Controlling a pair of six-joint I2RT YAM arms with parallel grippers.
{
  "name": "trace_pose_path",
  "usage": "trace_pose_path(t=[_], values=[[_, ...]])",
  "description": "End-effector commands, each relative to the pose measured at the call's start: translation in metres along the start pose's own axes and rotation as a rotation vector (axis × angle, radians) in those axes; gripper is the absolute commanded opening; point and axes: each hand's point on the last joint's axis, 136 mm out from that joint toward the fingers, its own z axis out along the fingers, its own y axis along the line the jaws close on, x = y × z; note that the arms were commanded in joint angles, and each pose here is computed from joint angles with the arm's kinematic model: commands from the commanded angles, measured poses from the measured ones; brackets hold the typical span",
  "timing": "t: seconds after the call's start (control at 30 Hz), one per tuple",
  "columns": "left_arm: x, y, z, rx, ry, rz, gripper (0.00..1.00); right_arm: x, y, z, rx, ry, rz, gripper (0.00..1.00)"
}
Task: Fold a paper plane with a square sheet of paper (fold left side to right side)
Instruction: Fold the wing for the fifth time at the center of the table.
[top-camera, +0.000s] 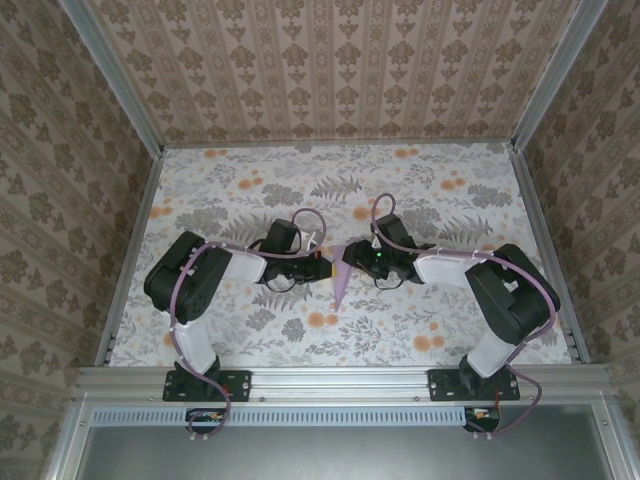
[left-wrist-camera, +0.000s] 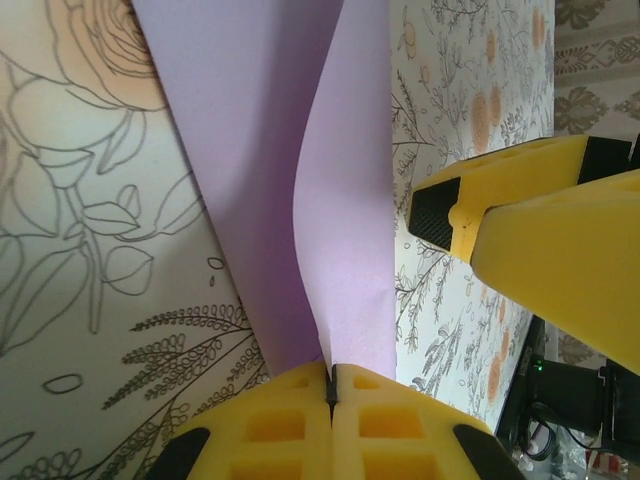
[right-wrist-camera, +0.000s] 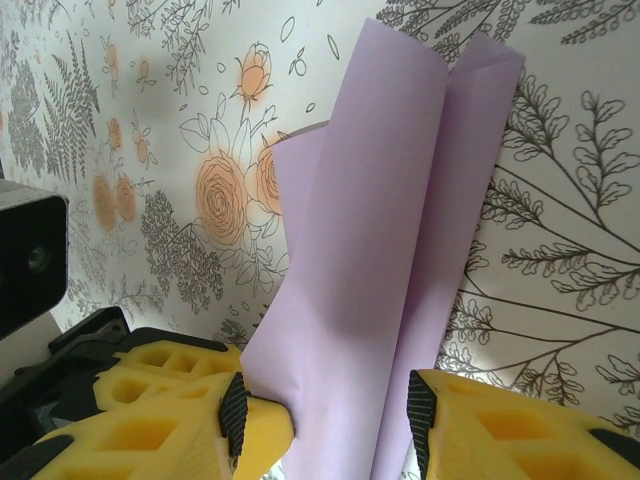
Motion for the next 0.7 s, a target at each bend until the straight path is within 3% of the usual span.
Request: trace_pose_path(t=[0.0,0.67], values=[[-0.002,0.001,0.001,0.010,0.013,0.018,0.00,-0.004,0.008,0.006,-0.026,0.011,0.012,0.49],[-0.004,0.004,0.005,0.006,0.023,0.028,0.00,0.001,-0.008,0.024,0.048,0.062,0.024,0.49]])
